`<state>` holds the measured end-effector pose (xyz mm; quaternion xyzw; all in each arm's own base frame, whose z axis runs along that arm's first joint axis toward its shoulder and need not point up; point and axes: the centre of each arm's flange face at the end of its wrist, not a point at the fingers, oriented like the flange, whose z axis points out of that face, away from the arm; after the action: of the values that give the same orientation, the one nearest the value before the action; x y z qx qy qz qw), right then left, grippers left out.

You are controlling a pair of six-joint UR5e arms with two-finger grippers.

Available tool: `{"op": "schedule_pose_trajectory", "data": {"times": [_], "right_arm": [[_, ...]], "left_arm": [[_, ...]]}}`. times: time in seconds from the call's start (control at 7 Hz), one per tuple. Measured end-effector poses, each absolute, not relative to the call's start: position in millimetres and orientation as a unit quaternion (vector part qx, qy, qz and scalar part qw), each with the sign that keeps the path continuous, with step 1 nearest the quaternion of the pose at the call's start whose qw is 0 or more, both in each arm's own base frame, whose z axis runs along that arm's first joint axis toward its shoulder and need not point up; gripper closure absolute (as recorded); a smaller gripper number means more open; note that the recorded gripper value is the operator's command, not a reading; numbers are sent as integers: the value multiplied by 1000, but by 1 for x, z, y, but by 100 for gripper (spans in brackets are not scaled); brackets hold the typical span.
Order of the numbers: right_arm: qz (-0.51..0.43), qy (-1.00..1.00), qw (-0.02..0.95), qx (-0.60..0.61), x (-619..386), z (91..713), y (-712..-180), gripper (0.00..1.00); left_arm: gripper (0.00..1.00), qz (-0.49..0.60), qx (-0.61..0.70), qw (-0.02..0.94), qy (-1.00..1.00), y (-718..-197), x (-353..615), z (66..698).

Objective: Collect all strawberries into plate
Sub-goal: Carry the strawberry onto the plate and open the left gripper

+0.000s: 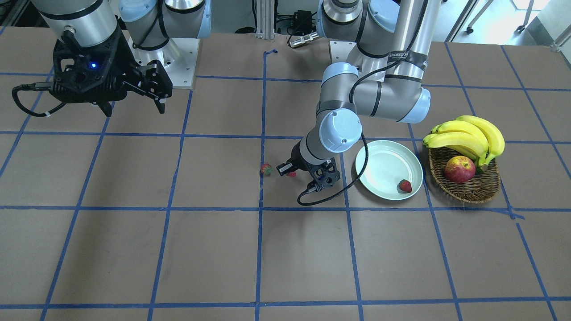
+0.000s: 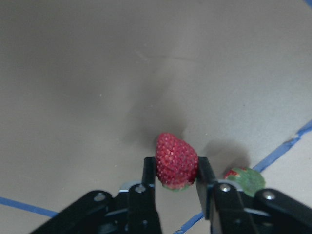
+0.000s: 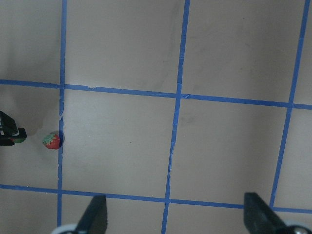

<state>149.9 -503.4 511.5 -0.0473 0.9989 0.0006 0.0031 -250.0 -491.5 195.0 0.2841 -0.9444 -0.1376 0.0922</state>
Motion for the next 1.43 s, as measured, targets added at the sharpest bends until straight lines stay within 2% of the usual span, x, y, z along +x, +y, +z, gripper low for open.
{"op": "schedule_pose_trajectory", "data": {"times": [0.43, 1.0, 1.14, 1.29, 1.43], "right_arm": [[1, 999, 3, -45, 148, 510, -505, 0], [0, 999, 4, -40, 145, 511, -506, 0], [1, 999, 4, -40, 145, 511, -505, 0], [1, 999, 4, -40, 145, 512, -505, 0], [2, 999, 5, -40, 145, 512, -504, 0]], "left_arm": [[100, -106, 260, 54, -958, -531, -166, 233], [100, -151, 170, -16, -974, -522, -18, 244], [89, -168, 159, -15, -973, -514, -2, 235], [22, -182, 154, -12, -971, -505, 3, 226], [0, -190, 153, -8, -970, -499, 4, 220]]}}
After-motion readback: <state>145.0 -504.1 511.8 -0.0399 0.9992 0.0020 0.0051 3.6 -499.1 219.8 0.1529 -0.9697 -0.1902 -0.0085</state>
